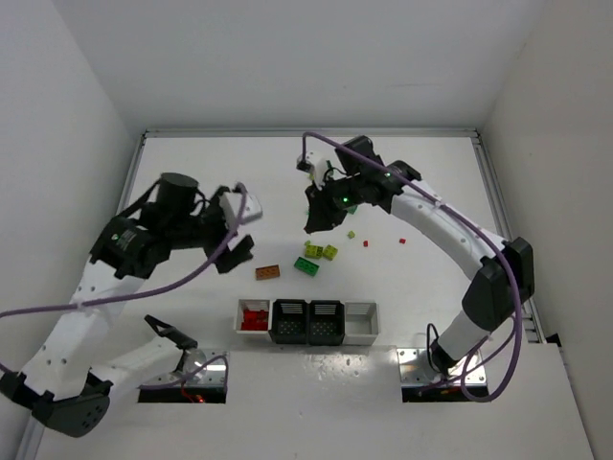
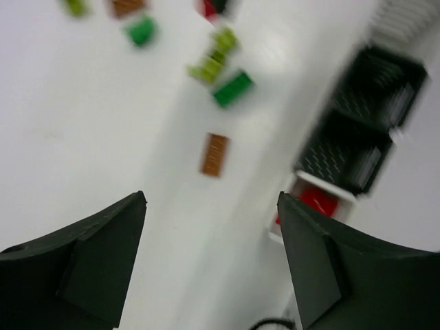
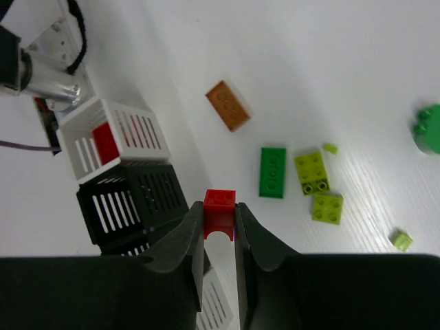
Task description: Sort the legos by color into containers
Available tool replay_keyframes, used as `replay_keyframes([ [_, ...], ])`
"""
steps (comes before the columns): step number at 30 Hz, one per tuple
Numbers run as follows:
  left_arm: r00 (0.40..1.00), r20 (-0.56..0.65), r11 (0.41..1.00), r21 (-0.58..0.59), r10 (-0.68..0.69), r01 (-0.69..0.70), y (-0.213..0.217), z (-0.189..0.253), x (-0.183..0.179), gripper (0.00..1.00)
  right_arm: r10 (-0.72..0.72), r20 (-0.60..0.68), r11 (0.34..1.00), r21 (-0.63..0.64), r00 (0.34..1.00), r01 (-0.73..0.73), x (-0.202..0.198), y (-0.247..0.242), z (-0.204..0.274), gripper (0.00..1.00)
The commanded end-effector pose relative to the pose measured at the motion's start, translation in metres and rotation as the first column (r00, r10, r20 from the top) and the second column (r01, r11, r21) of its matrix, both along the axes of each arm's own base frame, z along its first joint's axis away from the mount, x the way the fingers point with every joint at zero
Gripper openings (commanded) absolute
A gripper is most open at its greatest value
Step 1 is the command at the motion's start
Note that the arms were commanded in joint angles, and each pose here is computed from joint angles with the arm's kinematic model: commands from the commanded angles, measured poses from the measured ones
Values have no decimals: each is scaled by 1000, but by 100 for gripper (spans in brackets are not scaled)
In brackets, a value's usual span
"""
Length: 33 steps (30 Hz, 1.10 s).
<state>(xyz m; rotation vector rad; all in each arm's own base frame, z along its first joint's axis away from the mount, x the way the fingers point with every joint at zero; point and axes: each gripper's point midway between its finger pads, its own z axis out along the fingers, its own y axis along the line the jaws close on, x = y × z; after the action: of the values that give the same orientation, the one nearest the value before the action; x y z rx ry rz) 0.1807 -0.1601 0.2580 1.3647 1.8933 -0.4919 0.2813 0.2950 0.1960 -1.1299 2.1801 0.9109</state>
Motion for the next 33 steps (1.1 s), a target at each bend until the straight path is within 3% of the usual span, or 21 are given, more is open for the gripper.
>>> replay_keyframes([
  [1, 908, 134, 896, -271, 396, -351, 15, 90, 49, 83, 117, 40, 992, 50, 992, -119, -15, 31, 18, 5],
  [4, 784, 80, 755, -346, 616, -557, 43, 112, 76, 74, 172, 43, 983, 56, 984, -174, -28, 45, 18, 5],
  [6, 708, 43, 662, -398, 705, -635, 57, 122, 89, 82, 225, 44, 972, 59, 973, -228, -44, 56, 14, 5],
  [7, 641, 45, 597, -419, 766, -684, 74, 130, 96, 98, 254, 26, 966, 48, 967, -255, -57, 60, 6, 5],
  [10, 518, -29, 457, -432, 855, -778, 101, 127, 117, 100, 314, 51, 949, 27, 948, -316, -79, 70, -1, 4],
  [15, 387, -207, 295, -367, 899, -882, 135, 99, 152, 100, 427, 125, 904, -32, 895, -427, -115, 89, -19, 4],
  [19, 384, -322, 278, -330, 865, -902, 147, 82, 163, 100, 493, 139, 870, -83, 859, -486, -142, 103, -37, 4],
  [30, 390, -299, 308, -288, 871, -907, 152, 63, 159, 100, 563, 155, 825, -159, 812, -542, -168, 149, -68, 4],
  [33, 387, -291, 307, -286, 875, -908, 156, 63, 159, 100, 557, 168, 828, -182, 813, -530, -165, 154, -78, 14],
])
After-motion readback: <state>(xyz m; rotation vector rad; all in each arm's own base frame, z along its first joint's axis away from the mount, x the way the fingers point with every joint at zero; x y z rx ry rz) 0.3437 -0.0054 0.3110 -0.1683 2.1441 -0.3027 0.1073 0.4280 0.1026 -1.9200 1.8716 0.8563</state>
